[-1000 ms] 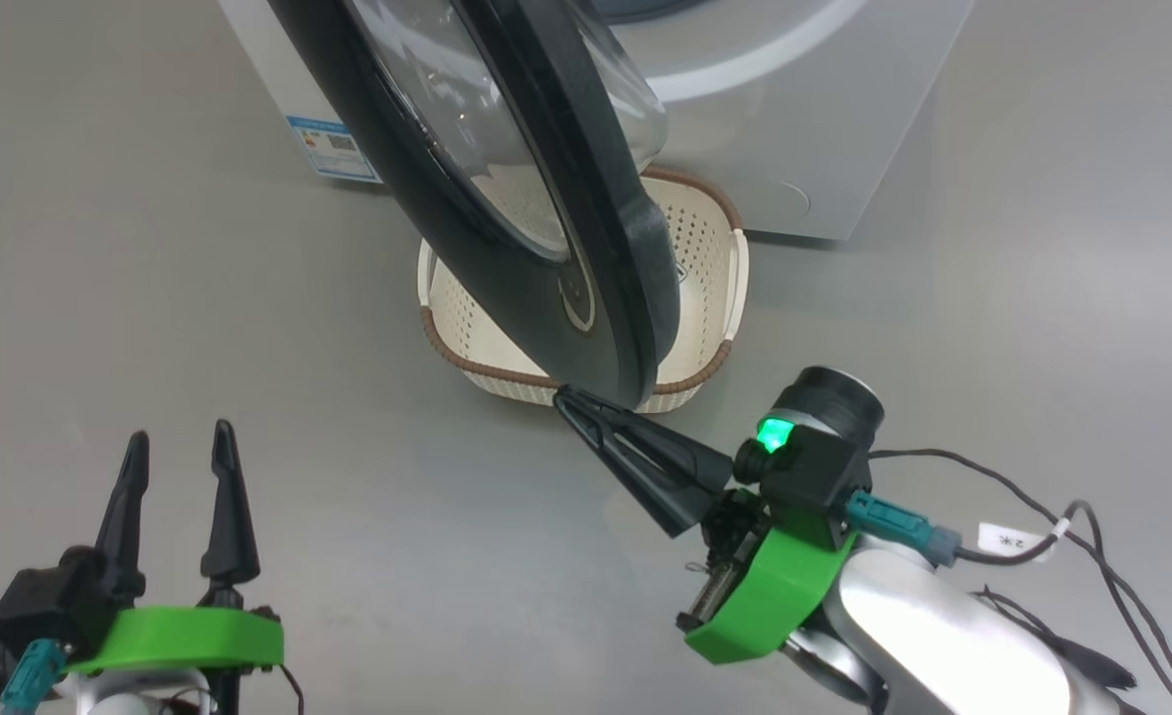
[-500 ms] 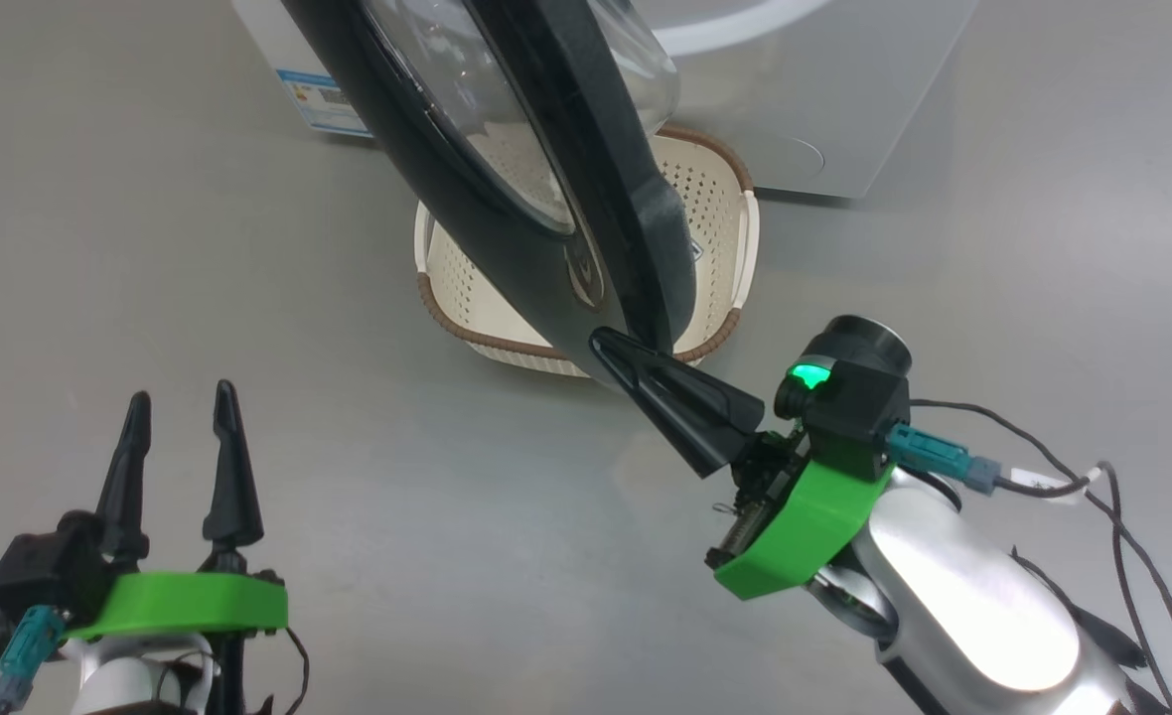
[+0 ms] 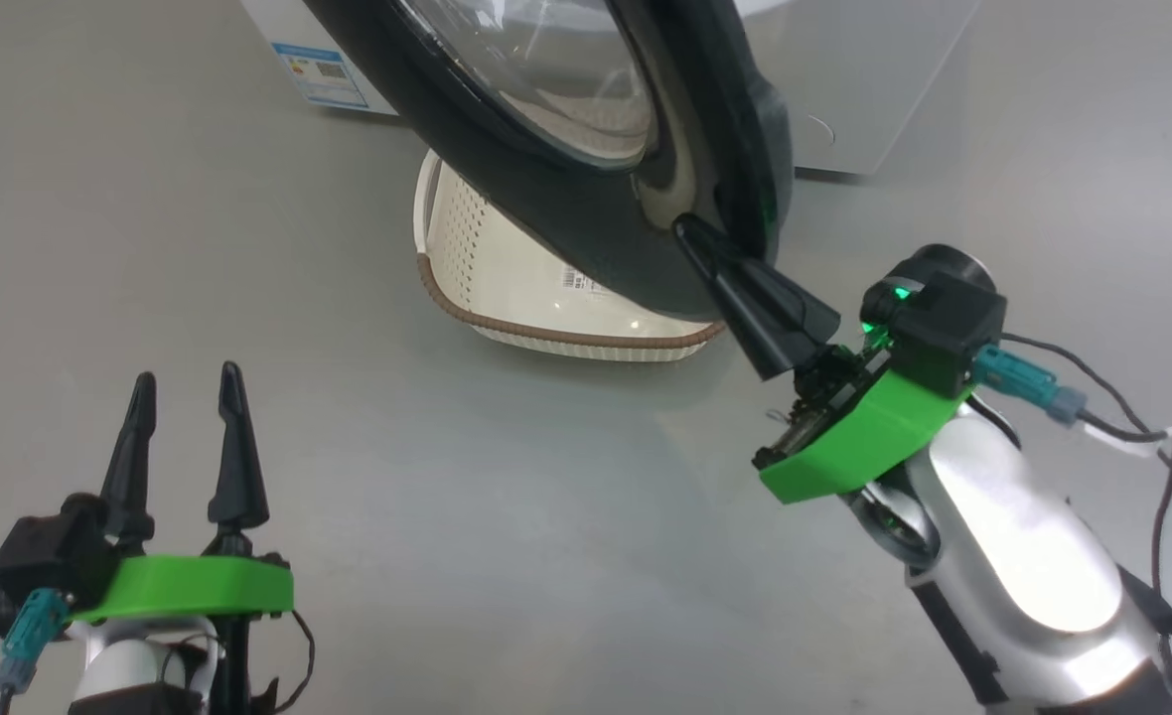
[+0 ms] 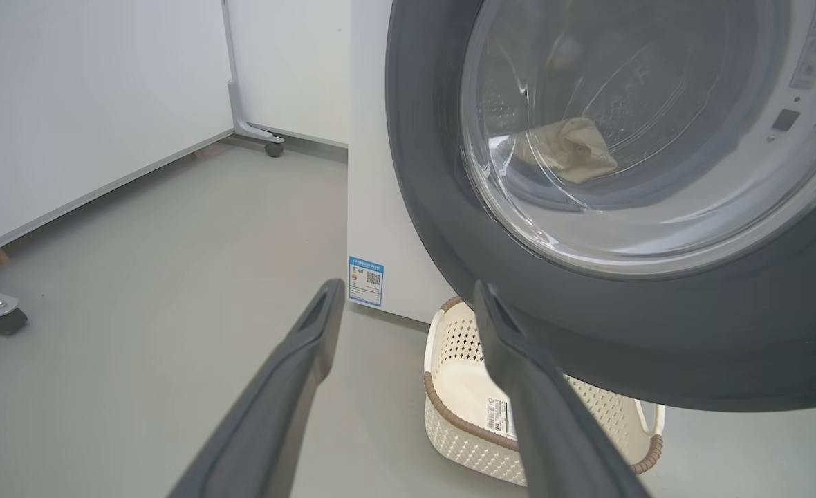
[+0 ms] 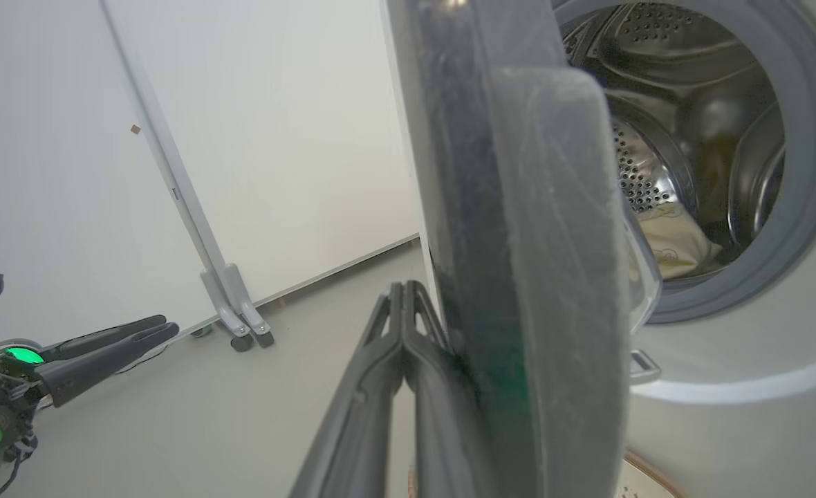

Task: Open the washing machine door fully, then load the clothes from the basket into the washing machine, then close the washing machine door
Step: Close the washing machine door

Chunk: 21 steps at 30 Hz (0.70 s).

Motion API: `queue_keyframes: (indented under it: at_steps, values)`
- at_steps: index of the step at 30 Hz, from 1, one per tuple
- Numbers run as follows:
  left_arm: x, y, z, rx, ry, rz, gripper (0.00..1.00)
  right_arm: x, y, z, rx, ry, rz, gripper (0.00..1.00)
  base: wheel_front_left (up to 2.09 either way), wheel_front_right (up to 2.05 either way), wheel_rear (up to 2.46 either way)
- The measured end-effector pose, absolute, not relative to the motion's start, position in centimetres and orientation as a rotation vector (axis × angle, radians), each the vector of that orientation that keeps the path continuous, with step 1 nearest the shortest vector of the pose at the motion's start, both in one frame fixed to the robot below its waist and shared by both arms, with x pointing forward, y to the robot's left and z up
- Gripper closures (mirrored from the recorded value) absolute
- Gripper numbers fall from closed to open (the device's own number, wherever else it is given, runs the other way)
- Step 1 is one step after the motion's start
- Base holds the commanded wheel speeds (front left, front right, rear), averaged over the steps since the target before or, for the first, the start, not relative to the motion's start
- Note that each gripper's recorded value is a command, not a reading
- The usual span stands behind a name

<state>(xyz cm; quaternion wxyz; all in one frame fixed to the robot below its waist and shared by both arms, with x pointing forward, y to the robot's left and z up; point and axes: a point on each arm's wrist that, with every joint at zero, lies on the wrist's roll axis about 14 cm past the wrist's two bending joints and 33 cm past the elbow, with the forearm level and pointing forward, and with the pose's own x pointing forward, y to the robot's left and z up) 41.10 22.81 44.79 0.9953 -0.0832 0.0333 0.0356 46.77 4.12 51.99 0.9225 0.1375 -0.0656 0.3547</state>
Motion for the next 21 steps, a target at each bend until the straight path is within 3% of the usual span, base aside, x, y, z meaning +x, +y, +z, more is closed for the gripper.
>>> queue_keyframes:
  at_steps: [6,21]
  values:
    - [42.0,22.2,44.4,-0.166,0.074,0.05,0.0,50.3,1.6,51.1,0.265,-0.135,0.624,1.0,0.0,0.0,0.0]
    - [43.9,21.4,43.8,-0.157,0.075,0.019,0.0,56.5,-0.6,50.9,0.257,-0.173,0.522,1.0,0.0,0.0,0.0]
